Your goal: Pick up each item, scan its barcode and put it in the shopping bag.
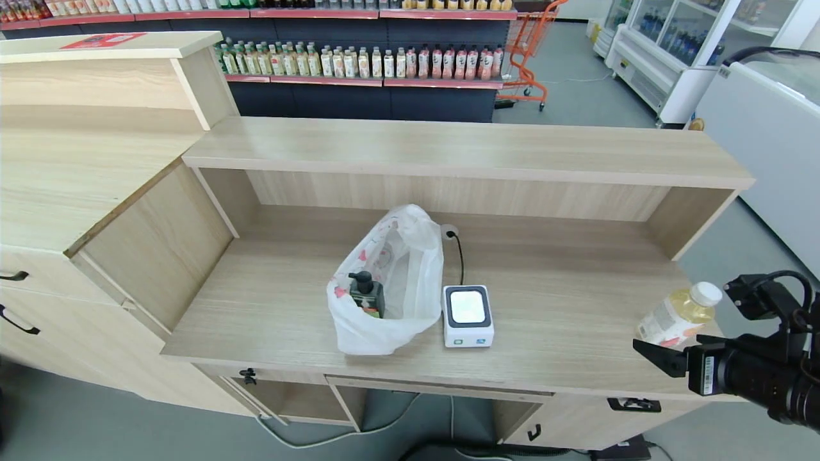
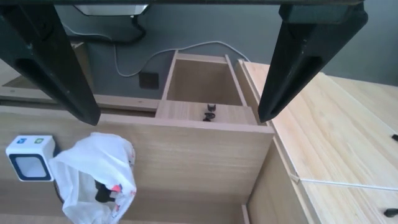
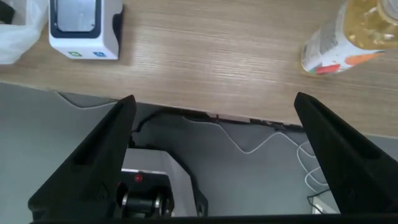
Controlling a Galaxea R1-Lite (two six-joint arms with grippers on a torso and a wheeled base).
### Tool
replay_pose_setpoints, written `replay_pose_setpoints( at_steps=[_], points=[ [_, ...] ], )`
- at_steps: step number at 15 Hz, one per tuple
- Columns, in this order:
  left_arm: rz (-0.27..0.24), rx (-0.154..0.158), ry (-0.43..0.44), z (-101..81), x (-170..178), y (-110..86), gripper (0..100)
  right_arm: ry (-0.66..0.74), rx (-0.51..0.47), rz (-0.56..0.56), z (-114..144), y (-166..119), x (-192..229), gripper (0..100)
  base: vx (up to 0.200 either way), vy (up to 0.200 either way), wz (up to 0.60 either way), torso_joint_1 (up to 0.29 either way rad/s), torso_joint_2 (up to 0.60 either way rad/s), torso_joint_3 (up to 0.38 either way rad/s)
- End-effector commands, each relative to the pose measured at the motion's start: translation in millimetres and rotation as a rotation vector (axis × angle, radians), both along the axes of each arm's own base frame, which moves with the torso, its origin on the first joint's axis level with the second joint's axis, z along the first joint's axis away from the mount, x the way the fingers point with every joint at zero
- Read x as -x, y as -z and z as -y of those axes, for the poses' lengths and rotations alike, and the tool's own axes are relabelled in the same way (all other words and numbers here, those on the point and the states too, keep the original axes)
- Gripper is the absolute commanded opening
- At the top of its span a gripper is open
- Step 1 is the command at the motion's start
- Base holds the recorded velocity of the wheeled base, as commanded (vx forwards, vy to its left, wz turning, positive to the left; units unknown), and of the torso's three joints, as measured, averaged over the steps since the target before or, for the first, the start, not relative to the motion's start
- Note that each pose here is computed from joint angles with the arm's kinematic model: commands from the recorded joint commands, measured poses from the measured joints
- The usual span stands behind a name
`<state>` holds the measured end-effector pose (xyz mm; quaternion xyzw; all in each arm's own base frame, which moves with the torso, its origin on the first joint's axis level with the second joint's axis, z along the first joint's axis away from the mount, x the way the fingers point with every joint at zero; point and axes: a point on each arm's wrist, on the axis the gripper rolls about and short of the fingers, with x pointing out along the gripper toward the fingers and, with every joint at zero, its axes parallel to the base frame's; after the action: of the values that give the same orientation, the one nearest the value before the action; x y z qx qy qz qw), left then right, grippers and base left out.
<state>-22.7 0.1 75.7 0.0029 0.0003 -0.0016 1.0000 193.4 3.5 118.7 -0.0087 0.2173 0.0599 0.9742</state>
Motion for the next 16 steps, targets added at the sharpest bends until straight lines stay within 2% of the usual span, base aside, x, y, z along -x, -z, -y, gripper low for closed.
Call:
replay_pose_setpoints(
  at_steps=[1,2,10,16],
  points=[
    [0.001,0.003,0.0,0.0,0,0.0,100,0.017,0.0,-0.019,3,3,-5,100,-0.2,-0.2,0.0,0.002,0.01,0.002],
    [0.001,0.003,0.0,0.0,0,0.0,100,0.021,0.0,-0.019,4,3,-6,100,0.0,0.0,0.0,0.0,0.0,0.0],
    [0.001,-0.002,0.001,0.0,0,0.0,100,0.089,0.012,0.018,20,19,-32,100,0.0,-0.2,0.0,0.006,0.0,0.004],
    [0.001,-0.005,0.0,0.1,0,0.0,100,0.039,0.031,-0.023,15,34,-52,100,0.0,-0.2,0.0,0.002,0.0,0.002]
  ],
)
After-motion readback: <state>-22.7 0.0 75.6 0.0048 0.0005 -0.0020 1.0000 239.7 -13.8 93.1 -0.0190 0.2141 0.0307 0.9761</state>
